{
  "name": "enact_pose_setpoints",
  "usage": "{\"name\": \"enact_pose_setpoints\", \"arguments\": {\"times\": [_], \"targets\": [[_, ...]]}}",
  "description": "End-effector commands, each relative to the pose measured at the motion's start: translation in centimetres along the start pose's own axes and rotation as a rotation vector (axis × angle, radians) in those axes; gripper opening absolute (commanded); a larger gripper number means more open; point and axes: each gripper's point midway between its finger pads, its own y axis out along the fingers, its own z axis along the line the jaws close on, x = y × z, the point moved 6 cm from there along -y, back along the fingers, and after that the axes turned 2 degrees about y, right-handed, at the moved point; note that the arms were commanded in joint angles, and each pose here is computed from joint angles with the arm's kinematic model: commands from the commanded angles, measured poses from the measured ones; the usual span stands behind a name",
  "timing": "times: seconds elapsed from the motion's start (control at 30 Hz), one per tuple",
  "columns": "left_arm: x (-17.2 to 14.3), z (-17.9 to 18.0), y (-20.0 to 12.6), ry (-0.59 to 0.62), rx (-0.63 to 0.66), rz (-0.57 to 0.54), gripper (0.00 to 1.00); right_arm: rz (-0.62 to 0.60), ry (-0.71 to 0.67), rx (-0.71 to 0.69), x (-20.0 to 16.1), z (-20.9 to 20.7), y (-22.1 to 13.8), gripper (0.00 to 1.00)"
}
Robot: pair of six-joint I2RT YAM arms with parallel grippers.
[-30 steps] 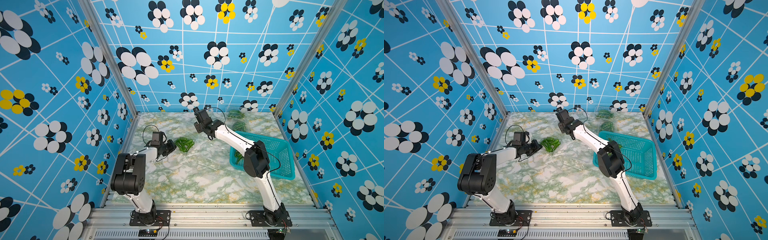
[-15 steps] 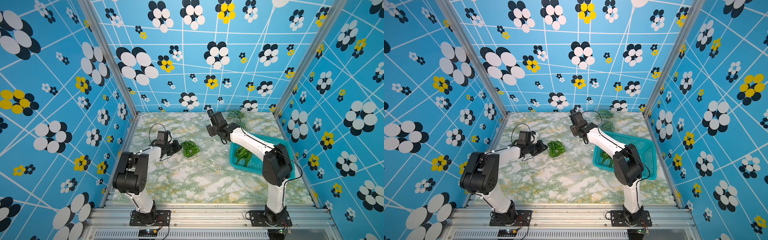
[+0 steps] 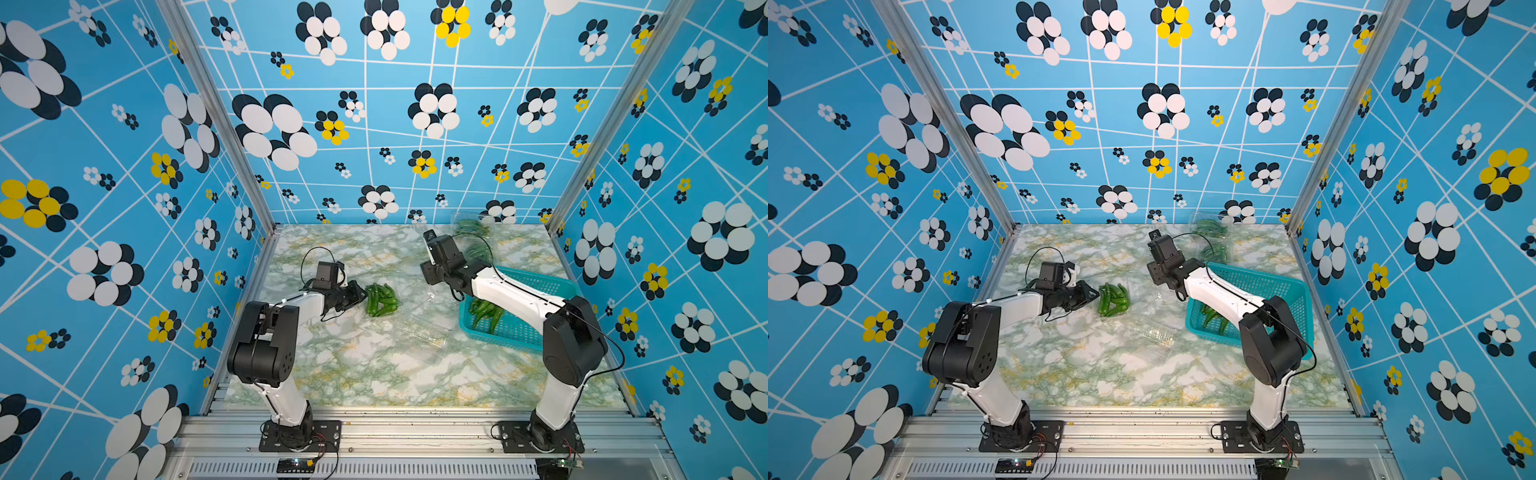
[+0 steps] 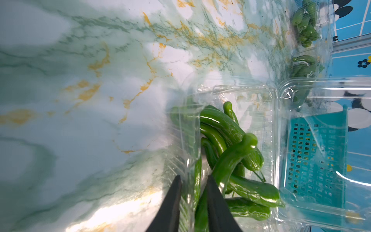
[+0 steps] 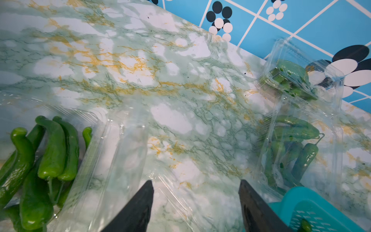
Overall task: Take small green peppers out of containers
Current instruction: Open the packing box at the center of the board, then pick up the green pepper from the packing box.
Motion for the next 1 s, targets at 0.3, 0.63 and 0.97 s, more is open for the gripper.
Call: {"name": "enact_pose_setpoints", "arguments": {"times": [0.3, 0.63, 0.97], "targets": [[0.4, -0.7, -0.8, 0.034, -0.008, -0.024, 0.30, -0.196, 0.091, 0.142, 4.2, 0.0, -6.0, 0.71], [0.9, 0.2, -2.7, 0.026, 0.050, -0.118, 0.36, 0.023, 0.015, 0.447, 2.3, 10.4, -0.8, 0.66], [1.2, 0.9, -4.5, 0.008, 0.061, -0.208, 0.37, 0.203, 0.116, 0.542, 0.1, 15.2, 2.7, 0.53]]}}
